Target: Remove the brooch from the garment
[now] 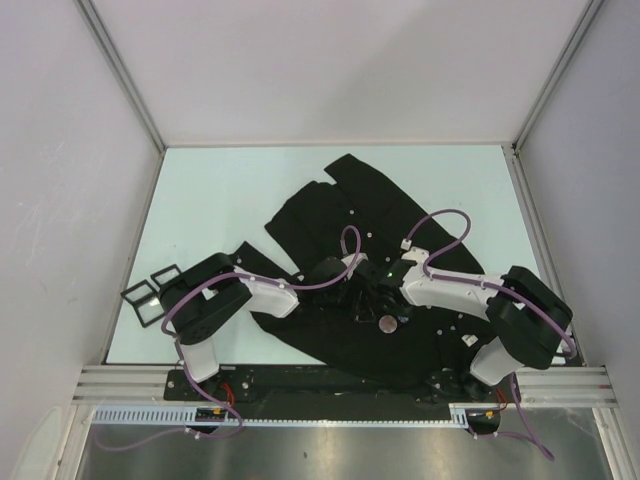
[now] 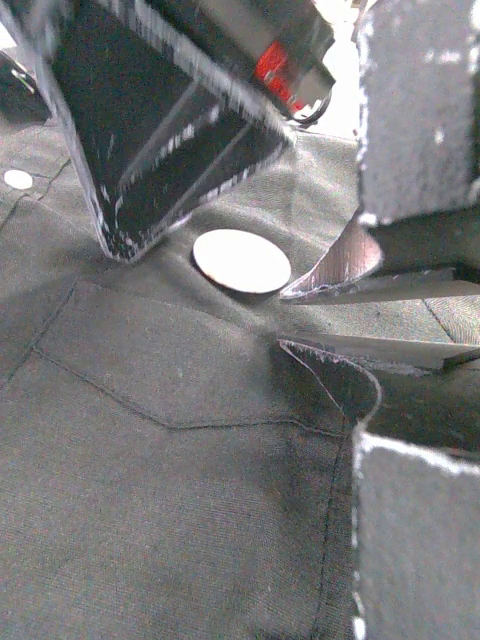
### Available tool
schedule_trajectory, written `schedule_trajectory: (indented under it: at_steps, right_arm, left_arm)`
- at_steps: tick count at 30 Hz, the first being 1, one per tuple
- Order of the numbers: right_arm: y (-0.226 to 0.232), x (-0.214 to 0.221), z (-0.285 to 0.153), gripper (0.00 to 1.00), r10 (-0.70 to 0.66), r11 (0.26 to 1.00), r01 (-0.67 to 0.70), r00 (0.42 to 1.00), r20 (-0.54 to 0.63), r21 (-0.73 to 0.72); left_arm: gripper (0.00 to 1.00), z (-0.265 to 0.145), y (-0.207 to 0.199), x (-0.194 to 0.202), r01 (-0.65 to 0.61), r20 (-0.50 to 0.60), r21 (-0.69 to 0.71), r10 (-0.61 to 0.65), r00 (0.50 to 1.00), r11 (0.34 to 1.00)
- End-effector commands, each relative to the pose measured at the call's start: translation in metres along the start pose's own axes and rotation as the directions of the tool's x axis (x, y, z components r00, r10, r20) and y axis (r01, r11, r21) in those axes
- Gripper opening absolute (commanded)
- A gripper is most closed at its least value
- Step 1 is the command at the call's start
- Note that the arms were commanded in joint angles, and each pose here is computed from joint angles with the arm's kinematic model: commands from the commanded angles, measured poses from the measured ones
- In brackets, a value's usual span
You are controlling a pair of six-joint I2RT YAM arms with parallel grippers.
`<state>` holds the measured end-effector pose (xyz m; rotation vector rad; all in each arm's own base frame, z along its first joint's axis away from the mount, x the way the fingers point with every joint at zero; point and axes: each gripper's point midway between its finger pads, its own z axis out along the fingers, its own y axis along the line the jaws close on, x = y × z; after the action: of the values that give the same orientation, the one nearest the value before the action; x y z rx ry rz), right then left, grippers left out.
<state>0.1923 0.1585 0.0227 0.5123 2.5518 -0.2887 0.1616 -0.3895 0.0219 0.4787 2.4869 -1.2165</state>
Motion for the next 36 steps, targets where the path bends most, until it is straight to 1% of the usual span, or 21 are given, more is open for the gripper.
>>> schedule_trajectory:
  at_steps: [1, 5, 7, 10, 14, 17, 19, 20, 21, 23, 24, 26, 27, 30, 32, 36]
  right_arm:
    - [0.007, -0.020, -0.014, 0.17, 0.084, 0.996, -0.081, 0.994, 0.070, -0.047]
    - [0.002, -0.021, -0.017, 0.13, 0.112, 0.992, -0.107, 0.990, 0.086, -0.062]
    - [0.000, -0.021, -0.017, 0.07, 0.132, 0.989, -0.125, 0.987, 0.088, -0.085]
    - [-0.008, -0.021, -0.018, 0.03, 0.152, 0.983, -0.142, 0.984, 0.090, -0.113]
    - [-0.011, -0.022, -0.018, 0.00, 0.184, 0.969, -0.166, 0.979, 0.086, -0.181]
    - [-0.015, -0.021, -0.017, 0.01, 0.156, 0.970, -0.137, 0.985, 0.079, -0.201]
    - [-0.012, -0.023, -0.020, 0.14, 0.123, 0.970, -0.101, 0.988, 0.090, -0.220]
    - [-0.013, -0.022, -0.018, 0.20, 0.077, 0.974, -0.055, 0.993, 0.094, -0.218]
    - [-0.010, -0.018, -0.020, 0.28, 0.062, 0.972, -0.043, 0.995, 0.073, -0.232]
    - [-0.005, -0.017, -0.021, 0.36, 0.037, 0.967, -0.018, 0.997, 0.070, -0.253]
    - [-0.004, -0.014, -0.021, 0.44, 0.028, 0.966, -0.013, 0.998, 0.057, -0.260]
    - [-0.001, -0.012, -0.021, 0.49, 0.012, 0.963, 0.002, 0.999, 0.052, -0.271]
    - [0.000, -0.012, -0.021, 0.53, 0.012, 0.963, 0.002, 0.999, 0.050, -0.269]
    - [0.001, -0.008, -0.015, 0.62, -0.012, 0.967, 0.022, 0.999, 0.041, -0.253]
    - [0.004, -0.003, -0.012, 0.62, -0.023, 0.969, 0.027, 1.000, 0.020, -0.247]
    - [-0.001, 0.003, -0.003, 0.60, -0.029, 0.984, 0.028, 1.000, -0.002, -0.178]
  left_arm:
    - [0.22, -0.005, -0.017, -0.014, -0.030, 0.038, 0.044, 0.029, 0.999, 0.999]
    - [0.22, -0.005, -0.025, -0.016, -0.031, 0.031, 0.077, 0.029, 0.999, 0.997]
    - [0.22, -0.005, -0.032, -0.019, -0.033, 0.026, 0.105, 0.031, 0.999, 0.994]
    - [0.22, -0.003, -0.040, -0.023, -0.039, 0.024, 0.130, 0.036, 0.999, 0.991]
    - [0.22, -0.002, -0.052, -0.025, -0.042, 0.007, 0.180, 0.042, 0.999, 0.983]
    - [0.23, 0.000, -0.058, -0.028, -0.041, 0.006, 0.202, 0.041, 0.999, 0.979]
    - [0.23, 0.000, -0.057, -0.030, -0.039, 0.012, 0.192, 0.038, 0.999, 0.981]
    - [0.23, 0.000, -0.056, -0.030, -0.039, 0.012, 0.185, 0.037, 0.999, 0.982]
    - [0.23, 0.000, -0.053, -0.030, -0.036, 0.016, 0.174, 0.034, 0.999, 0.984]
    - [0.24, -0.003, -0.050, -0.032, -0.038, 0.031, 0.161, 0.034, 0.999, 0.986]
    - [0.26, -0.004, -0.044, -0.031, -0.034, 0.036, 0.142, 0.029, 0.999, 0.989]
    - [0.29, -0.007, -0.038, -0.029, -0.028, 0.045, 0.125, 0.023, 0.999, 0.992]
    - [0.29, -0.008, -0.035, -0.029, -0.026, 0.048, 0.119, 0.021, 0.999, 0.993]
    - [0.31, -0.010, -0.030, -0.025, -0.024, 0.049, 0.104, 0.019, 0.999, 0.994]
    - [0.31, -0.011, -0.025, -0.022, -0.019, 0.046, 0.099, 0.014, 0.999, 0.995]
    - [0.31, -0.011, -0.023, -0.017, -0.011, 0.042, 0.099, 0.007, 0.999, 0.995]
